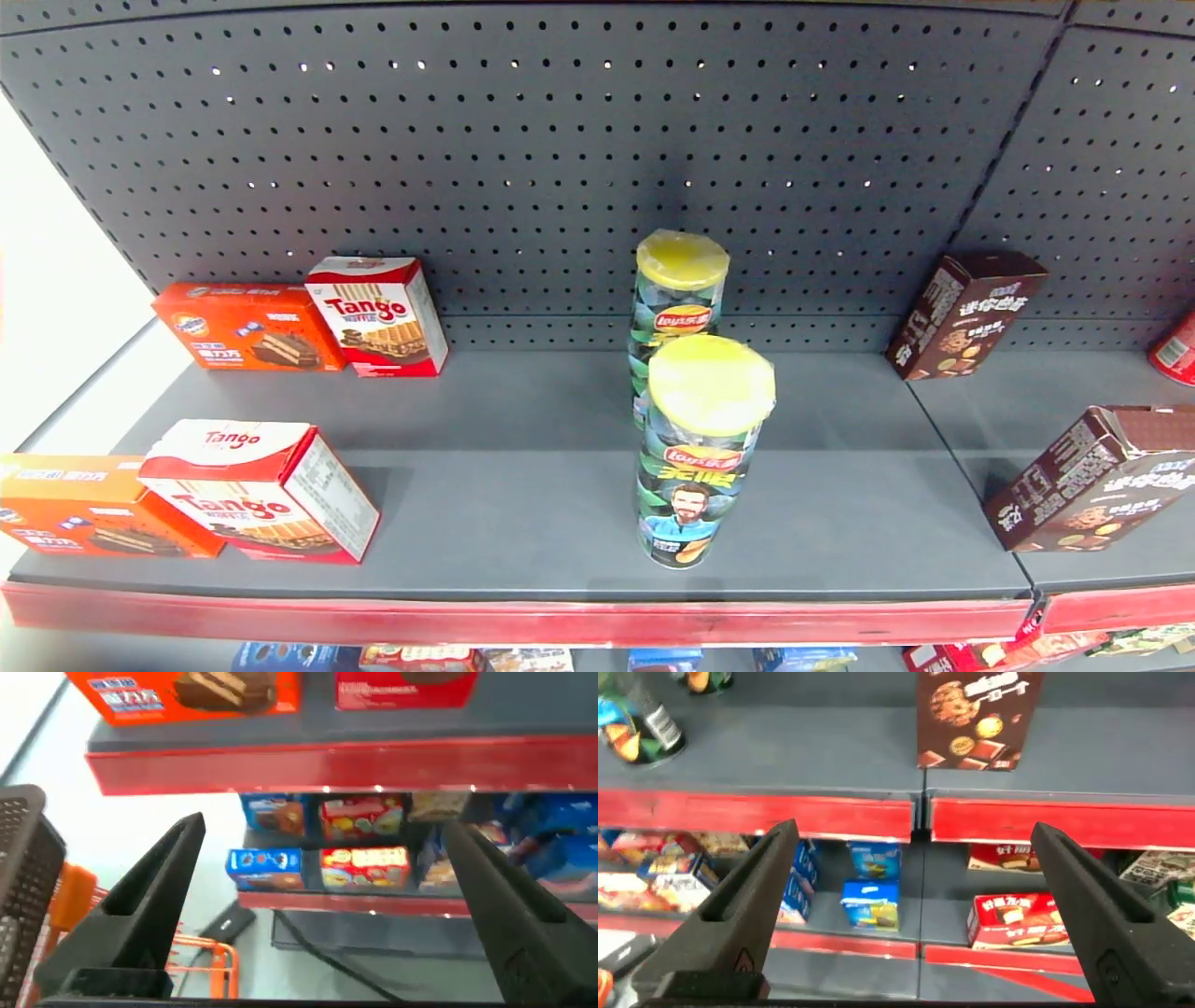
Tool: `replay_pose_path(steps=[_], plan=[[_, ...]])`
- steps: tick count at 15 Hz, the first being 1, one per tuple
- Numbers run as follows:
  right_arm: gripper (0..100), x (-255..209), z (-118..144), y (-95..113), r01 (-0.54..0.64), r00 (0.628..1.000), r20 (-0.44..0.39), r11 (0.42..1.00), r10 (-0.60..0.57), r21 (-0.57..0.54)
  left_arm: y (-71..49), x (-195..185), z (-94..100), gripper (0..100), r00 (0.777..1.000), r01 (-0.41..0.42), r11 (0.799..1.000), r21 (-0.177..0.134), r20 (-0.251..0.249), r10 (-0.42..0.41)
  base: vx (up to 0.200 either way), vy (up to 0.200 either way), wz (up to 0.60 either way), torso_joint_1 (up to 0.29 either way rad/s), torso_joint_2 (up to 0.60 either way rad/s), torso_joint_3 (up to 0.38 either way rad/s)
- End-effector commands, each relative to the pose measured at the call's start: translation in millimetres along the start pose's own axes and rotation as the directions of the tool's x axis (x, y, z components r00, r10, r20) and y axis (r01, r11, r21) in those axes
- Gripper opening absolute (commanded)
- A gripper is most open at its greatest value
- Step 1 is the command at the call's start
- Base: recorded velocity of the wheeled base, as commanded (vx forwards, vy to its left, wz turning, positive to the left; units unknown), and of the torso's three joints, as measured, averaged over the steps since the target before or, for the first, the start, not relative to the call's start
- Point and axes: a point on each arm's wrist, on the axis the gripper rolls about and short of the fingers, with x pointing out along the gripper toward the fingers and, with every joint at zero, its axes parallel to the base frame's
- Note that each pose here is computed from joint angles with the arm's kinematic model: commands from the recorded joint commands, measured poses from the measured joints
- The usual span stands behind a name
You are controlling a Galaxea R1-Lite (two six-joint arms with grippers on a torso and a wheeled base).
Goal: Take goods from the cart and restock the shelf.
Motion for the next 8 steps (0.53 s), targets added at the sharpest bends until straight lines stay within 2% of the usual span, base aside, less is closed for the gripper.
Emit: replay_pose_path(steps=[1,2,3,4,5,6,8], plan=[[100,-1.6,-0.7,-0.5,0.038,0.999,0.028,0.999,-0.038,0.001,-2.2,-5.9,1.5,100,0.993,-0.116,0.993,0.012,0.039,0.116,0.0,0.0,0.0,0.0,0.0,0.0],[100,-0.5,-6.9,-3.7,0.164,0.986,0.007,0.986,-0.164,-0.015,-6.1,-10.8,0.0,100,0.97,-0.228,0.972,0.054,0.101,0.222,0.0,0.0,0.0,0.0,0.0,0.0],[100,-0.5,-6.9,-3.7,0.167,0.986,0.007,0.986,-0.167,-0.02,-7.8,-12.2,-0.8,100,0.958,-0.269,0.961,0.064,0.122,0.26,0.0,0.0,0.0,0.0,0.0,0.0],[100,-0.5,-7.1,-3.6,0.162,0.987,0.006,0.986,-0.162,-0.043,-10.2,-10.8,-0.3,100,0.928,-0.364,0.93,0.054,0.107,0.357,0.0,0.0,0.0,0.0,0.0,0.0],[100,-0.5,-7.1,-3.5,0.158,0.987,0.005,0.986,-0.158,-0.045,-11.0,-10.4,0.0,100,0.916,-0.393,0.918,0.051,0.104,0.387,0.0,0.0,0.0,0.0,0.0,0.0],[100,-0.5,-7.1,-3.5,0.158,0.987,0.005,0.987,-0.158,-0.041,-11.0,-10.2,-0.3,100,0.913,-0.402,0.915,0.048,0.103,0.395,0.0,0.0,0.0,0.0,0.0,0.0],[100,-0.5,-7.1,-3.5,0.158,0.987,0.005,0.987,-0.158,-0.043,-10.2,-10.7,-0.1,100,0.898,-0.432,0.902,0.017,0.097,0.429,0.0,0.0,0.0,0.0,0.0,0.0]])
